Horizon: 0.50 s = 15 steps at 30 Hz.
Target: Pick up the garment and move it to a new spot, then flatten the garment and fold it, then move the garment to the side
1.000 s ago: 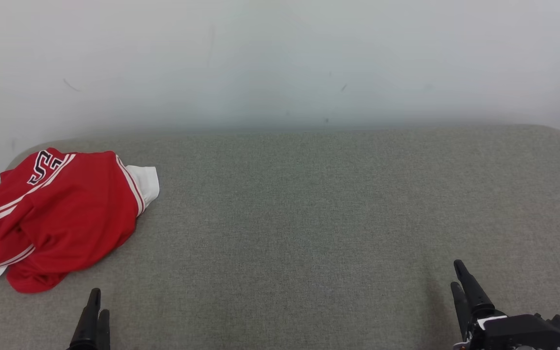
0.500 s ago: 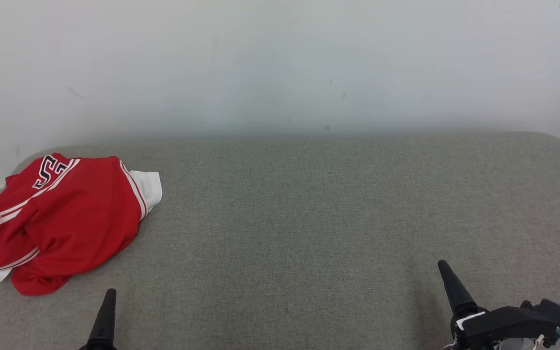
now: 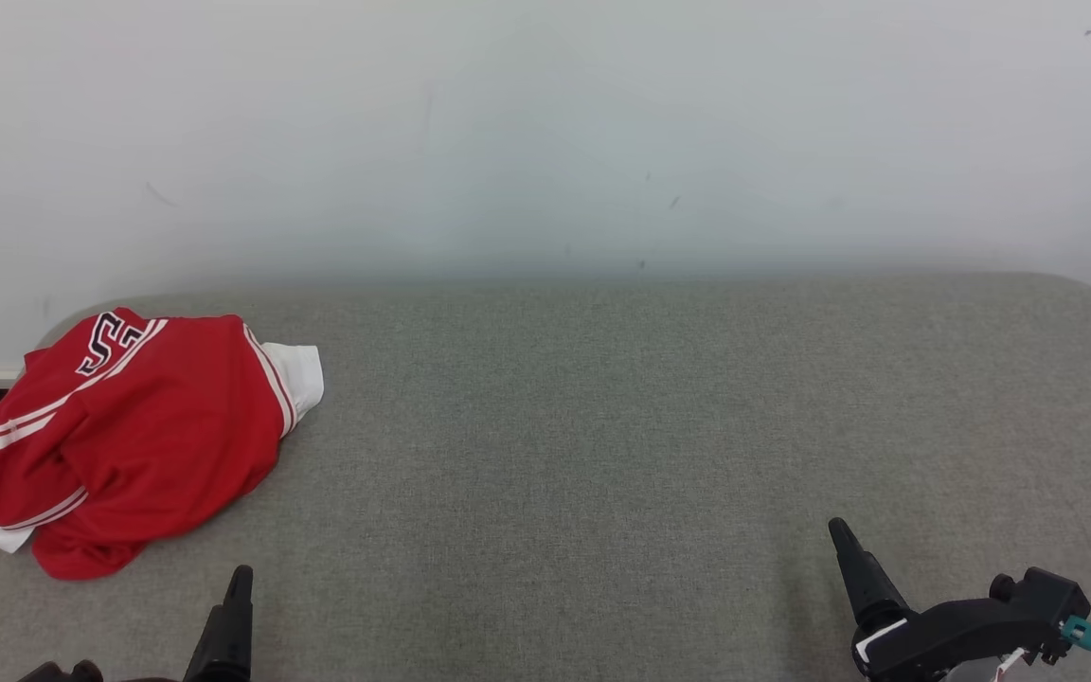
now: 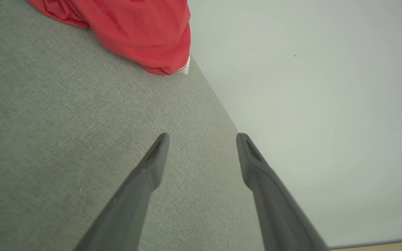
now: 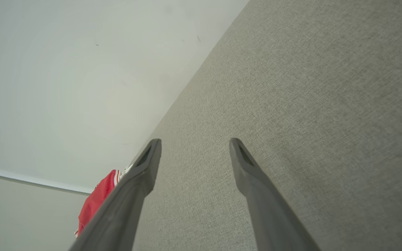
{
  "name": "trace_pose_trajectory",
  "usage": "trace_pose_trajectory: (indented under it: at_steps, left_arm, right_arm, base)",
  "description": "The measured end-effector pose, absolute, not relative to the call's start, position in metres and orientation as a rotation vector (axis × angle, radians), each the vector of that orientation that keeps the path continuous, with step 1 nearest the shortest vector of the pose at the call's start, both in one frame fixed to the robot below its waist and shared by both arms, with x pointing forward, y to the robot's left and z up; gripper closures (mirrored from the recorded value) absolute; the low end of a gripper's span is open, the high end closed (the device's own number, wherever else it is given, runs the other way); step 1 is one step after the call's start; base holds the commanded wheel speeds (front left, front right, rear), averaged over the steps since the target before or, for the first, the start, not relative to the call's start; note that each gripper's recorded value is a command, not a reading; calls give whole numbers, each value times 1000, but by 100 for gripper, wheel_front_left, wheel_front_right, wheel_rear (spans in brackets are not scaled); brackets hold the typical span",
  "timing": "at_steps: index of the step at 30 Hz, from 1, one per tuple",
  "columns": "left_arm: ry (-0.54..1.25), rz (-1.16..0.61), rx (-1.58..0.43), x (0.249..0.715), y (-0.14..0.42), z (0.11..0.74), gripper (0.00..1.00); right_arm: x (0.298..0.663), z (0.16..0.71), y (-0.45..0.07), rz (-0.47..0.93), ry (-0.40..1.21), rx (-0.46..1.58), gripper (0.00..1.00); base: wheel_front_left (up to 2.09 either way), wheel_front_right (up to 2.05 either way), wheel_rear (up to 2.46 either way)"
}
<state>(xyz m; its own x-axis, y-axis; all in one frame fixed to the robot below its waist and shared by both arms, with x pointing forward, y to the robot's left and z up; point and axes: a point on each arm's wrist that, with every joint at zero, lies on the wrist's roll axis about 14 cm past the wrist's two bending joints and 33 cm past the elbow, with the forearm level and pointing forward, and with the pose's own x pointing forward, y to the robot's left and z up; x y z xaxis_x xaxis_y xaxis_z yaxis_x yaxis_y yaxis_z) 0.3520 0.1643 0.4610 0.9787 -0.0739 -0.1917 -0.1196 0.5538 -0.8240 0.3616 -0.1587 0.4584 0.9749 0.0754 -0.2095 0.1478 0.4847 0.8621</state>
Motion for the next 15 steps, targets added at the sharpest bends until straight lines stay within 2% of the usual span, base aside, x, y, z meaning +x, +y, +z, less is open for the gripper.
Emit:
trace_pose_trajectory:
  at_steps: [15]
  left_arm:
    - [181,-11,-730,349,163,469,0]
  right_arm:
    - [364,464,-158,-19,208,815,0]
  base:
    - [0,0,0]
